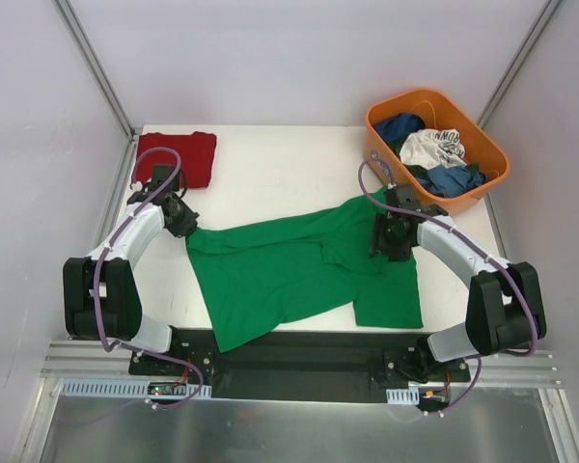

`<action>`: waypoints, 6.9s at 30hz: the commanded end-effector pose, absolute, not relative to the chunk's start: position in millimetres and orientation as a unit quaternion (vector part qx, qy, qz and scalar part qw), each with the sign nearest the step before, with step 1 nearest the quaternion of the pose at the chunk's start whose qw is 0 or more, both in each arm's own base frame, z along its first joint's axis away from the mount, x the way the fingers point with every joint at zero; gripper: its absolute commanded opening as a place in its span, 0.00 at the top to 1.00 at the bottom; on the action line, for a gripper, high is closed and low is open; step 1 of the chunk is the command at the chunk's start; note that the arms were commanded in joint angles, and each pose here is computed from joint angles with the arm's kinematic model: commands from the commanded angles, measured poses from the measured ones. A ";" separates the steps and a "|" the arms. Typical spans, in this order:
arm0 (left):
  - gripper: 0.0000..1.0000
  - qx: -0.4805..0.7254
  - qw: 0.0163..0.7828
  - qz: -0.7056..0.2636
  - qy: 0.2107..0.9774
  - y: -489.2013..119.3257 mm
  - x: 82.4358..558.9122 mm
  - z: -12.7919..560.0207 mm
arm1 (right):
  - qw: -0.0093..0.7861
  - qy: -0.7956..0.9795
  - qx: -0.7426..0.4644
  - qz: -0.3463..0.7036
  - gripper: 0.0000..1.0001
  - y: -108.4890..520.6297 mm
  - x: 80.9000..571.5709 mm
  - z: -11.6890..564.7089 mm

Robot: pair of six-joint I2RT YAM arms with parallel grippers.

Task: Fold and stack the t-shirts
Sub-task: Flatten out the tshirt

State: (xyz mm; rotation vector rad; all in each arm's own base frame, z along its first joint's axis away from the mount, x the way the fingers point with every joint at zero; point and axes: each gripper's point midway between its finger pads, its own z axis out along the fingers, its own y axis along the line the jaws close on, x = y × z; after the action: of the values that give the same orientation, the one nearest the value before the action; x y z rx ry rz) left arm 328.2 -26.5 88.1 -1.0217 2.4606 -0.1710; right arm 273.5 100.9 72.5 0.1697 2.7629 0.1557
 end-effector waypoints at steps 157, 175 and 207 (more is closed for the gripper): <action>0.01 -0.346 0.209 -0.181 0.897 -59.7 266.6 122.2 | 0.283 0.940 -0.012 0.189 0.03 124.1 240.7 153.3; 0.01 -0.297 0.070 -0.149 0.941 -104.1 277.2 30.2 | 0.119 0.985 0.007 0.127 0.02 154.5 236.6 30.4; 0.01 -0.345 0.191 -0.123 0.911 -62.3 276.8 114.2 | 0.196 0.974 -0.112 0.018 0.01 146.0 259.2 115.3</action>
State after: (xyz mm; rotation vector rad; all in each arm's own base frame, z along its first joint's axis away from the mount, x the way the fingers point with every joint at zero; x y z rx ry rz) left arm 244.3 -62.9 105.2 -1.0583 2.5896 -0.3331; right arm 227.6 154.6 128.9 -0.2257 2.7123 0.2688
